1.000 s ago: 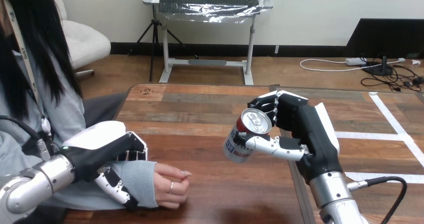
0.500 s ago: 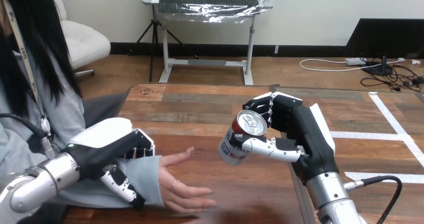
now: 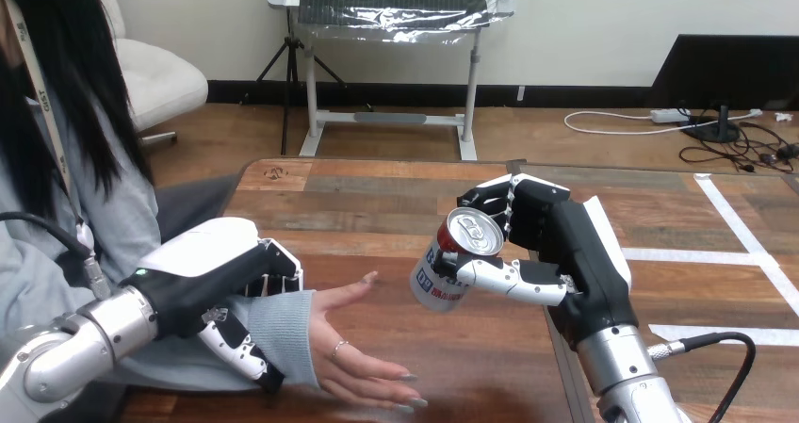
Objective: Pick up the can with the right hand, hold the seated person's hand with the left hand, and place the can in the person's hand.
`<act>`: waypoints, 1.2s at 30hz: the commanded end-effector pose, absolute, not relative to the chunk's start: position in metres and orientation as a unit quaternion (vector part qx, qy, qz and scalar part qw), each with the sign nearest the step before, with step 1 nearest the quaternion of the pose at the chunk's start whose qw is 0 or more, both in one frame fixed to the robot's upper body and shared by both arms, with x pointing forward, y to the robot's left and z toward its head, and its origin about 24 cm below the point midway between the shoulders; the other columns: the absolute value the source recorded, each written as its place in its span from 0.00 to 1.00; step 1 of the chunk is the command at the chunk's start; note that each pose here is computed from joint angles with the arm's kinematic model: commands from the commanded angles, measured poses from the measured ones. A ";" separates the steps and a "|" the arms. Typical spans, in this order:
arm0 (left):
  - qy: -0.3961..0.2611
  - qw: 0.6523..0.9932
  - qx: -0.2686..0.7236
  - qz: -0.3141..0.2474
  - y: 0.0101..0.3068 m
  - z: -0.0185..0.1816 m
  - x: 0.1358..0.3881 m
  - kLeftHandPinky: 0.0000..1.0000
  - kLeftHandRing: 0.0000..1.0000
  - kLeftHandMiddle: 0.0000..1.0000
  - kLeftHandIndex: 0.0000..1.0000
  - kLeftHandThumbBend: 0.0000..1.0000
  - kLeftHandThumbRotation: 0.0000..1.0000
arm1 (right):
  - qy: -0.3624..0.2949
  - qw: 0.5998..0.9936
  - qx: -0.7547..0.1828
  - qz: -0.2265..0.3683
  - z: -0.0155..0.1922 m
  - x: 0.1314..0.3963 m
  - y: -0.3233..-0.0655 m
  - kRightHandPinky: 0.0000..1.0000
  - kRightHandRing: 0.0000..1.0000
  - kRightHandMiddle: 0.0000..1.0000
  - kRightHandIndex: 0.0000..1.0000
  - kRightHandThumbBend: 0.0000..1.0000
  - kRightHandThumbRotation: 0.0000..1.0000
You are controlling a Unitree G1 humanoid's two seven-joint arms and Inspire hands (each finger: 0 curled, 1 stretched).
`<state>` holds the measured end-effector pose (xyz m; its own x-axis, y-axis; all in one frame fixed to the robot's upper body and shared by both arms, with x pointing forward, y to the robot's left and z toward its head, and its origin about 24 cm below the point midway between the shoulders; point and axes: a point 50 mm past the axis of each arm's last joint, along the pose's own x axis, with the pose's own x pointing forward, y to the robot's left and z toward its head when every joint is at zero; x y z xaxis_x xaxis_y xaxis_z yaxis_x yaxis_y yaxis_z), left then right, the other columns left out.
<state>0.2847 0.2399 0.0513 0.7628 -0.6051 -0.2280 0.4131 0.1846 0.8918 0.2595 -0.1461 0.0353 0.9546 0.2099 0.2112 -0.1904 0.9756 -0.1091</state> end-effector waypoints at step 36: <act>-0.213 0.775 0.516 -0.296 0.217 0.109 0.295 0.23 0.28 0.35 0.37 0.99 0.00 | -0.158 0.979 -0.042 0.123 0.055 0.269 -0.118 0.31 0.37 0.45 0.48 0.77 0.00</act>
<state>0.2834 0.2281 0.0682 0.7472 -0.6458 -0.1573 0.3815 0.2229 0.8971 0.2588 -0.1313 0.0338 0.9492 0.2409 0.2024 -0.2169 0.9670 -0.1340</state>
